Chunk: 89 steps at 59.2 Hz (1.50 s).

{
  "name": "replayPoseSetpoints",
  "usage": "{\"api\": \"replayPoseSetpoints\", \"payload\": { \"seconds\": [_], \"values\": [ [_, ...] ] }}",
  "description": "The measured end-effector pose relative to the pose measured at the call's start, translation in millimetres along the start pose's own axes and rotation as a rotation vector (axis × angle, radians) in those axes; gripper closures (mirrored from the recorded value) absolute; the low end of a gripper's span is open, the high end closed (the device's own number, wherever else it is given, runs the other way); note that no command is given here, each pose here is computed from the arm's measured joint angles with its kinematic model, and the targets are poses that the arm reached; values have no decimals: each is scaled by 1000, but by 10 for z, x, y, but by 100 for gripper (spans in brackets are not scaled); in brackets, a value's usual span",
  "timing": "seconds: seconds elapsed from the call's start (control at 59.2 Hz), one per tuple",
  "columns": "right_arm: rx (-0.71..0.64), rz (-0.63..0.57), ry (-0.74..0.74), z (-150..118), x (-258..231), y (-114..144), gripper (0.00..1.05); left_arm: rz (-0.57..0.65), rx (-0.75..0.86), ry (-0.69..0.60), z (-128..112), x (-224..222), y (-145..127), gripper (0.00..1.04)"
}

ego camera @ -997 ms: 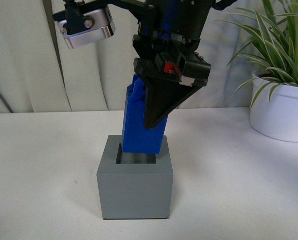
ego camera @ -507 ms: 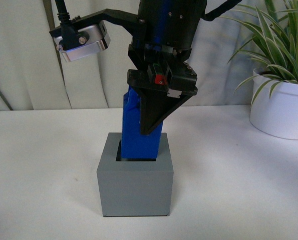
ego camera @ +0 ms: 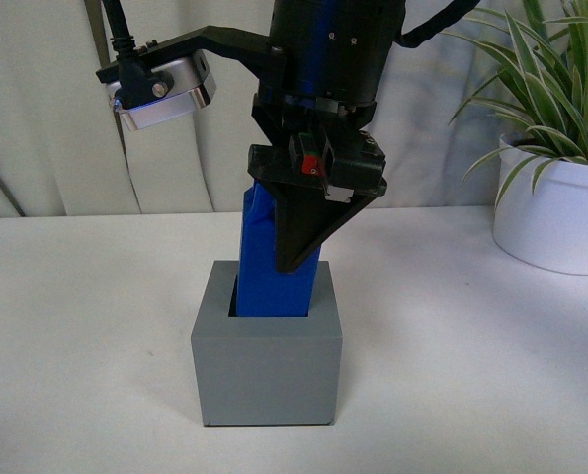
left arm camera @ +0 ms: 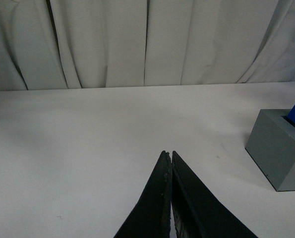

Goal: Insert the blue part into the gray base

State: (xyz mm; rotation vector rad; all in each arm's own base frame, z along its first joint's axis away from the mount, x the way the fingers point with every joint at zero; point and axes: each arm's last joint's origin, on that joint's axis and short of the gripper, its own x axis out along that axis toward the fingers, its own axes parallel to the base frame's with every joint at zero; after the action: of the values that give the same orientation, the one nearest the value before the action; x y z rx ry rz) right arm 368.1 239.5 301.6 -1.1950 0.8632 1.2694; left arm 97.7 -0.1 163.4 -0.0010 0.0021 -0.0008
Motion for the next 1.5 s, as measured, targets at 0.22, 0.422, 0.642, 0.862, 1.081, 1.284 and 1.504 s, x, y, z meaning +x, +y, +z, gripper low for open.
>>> {"api": "replayPoseSetpoints", "payload": {
  "seconds": [0.22,0.422,0.642,0.862,1.081,1.284,1.504],
  "values": [
    [9,11,10,-12,69,3,58,0,0,0,0,0,0,101],
    [19,5,-15,-17,63,-21,27,0,0,0,0,0,0,101],
    [36,-27,-80,-69,-4,-54,9,0,0,0,0,0,0,101],
    [56,-91,-205,-231,-303,119,9,0,0,0,0,0,0,101],
    [101,-189,-377,-514,-621,409,9,0,0,0,0,0,0,101],
    [182,-260,-525,-909,-660,790,9,0,0,0,0,0,0,101],
    [358,-469,-725,-1409,-522,1480,9,0,0,0,0,0,0,101]
  ]
}}
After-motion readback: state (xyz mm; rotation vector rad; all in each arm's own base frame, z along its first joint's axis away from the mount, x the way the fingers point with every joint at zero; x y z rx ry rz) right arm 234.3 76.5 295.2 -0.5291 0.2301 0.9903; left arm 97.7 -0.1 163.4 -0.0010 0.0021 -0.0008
